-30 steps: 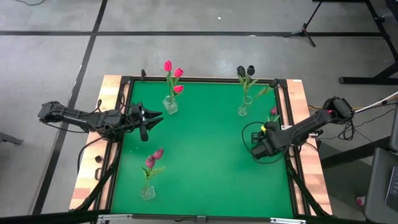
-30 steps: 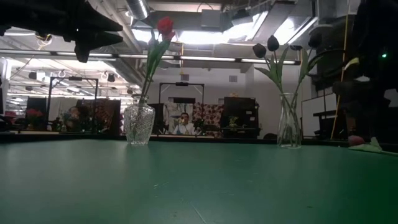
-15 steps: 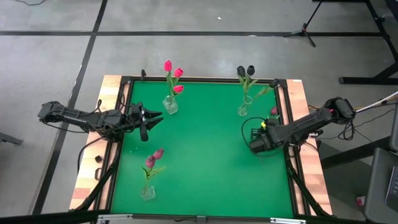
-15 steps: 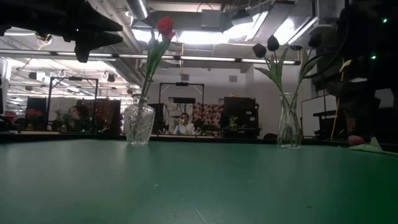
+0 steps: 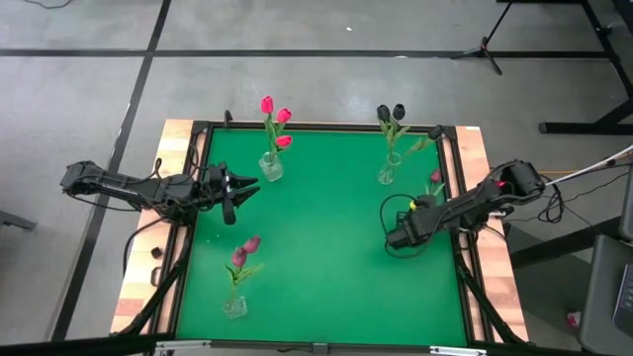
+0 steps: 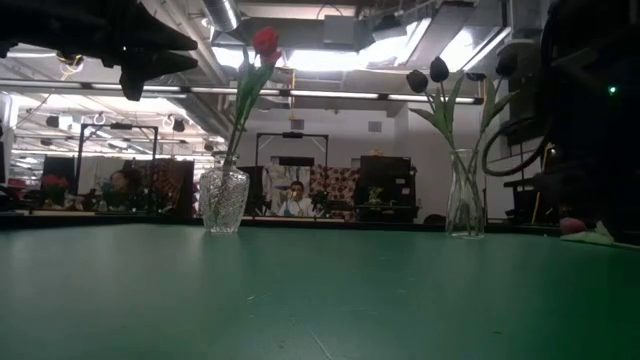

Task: Sort flowers into vase by color
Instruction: Put the dark red flower into the bottom transparent flower vase

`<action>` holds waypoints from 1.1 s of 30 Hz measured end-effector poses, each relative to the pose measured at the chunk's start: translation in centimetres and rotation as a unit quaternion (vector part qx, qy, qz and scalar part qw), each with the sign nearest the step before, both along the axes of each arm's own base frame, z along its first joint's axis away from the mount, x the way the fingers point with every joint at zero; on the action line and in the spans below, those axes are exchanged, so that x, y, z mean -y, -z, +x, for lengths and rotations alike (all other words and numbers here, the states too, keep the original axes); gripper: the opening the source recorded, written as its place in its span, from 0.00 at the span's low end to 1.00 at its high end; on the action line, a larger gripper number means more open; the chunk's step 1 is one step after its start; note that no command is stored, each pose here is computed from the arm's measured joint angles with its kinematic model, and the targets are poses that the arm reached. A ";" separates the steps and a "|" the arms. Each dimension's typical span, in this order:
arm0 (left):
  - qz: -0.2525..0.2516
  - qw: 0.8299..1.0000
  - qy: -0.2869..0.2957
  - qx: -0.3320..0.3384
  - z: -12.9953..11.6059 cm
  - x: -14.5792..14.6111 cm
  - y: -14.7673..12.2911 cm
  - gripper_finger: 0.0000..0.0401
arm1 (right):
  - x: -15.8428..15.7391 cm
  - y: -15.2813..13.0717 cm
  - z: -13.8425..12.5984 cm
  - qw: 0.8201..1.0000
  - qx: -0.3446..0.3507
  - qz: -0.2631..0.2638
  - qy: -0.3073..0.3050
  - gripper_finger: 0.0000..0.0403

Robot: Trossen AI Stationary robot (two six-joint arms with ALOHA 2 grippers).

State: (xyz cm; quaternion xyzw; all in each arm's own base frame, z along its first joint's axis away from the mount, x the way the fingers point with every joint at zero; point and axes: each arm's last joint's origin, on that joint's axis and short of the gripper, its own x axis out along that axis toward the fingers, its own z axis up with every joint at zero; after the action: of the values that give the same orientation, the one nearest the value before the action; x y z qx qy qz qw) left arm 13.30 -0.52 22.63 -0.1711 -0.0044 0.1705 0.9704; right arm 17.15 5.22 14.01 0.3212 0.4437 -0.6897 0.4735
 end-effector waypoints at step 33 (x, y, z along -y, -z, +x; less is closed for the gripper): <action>-0.012 1.000 0.000 0.004 0.0 0.0 0.0 0.34 | -1.7 0.3 4.6 0.993 0.086 0.070 -0.041 0.01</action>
State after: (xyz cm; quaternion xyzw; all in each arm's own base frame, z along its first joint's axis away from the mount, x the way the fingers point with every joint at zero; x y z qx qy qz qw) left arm 13.30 -0.52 22.63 -0.1833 -0.0062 0.1702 0.9682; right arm 21.76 6.96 13.72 0.3932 0.4613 -0.6066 0.5145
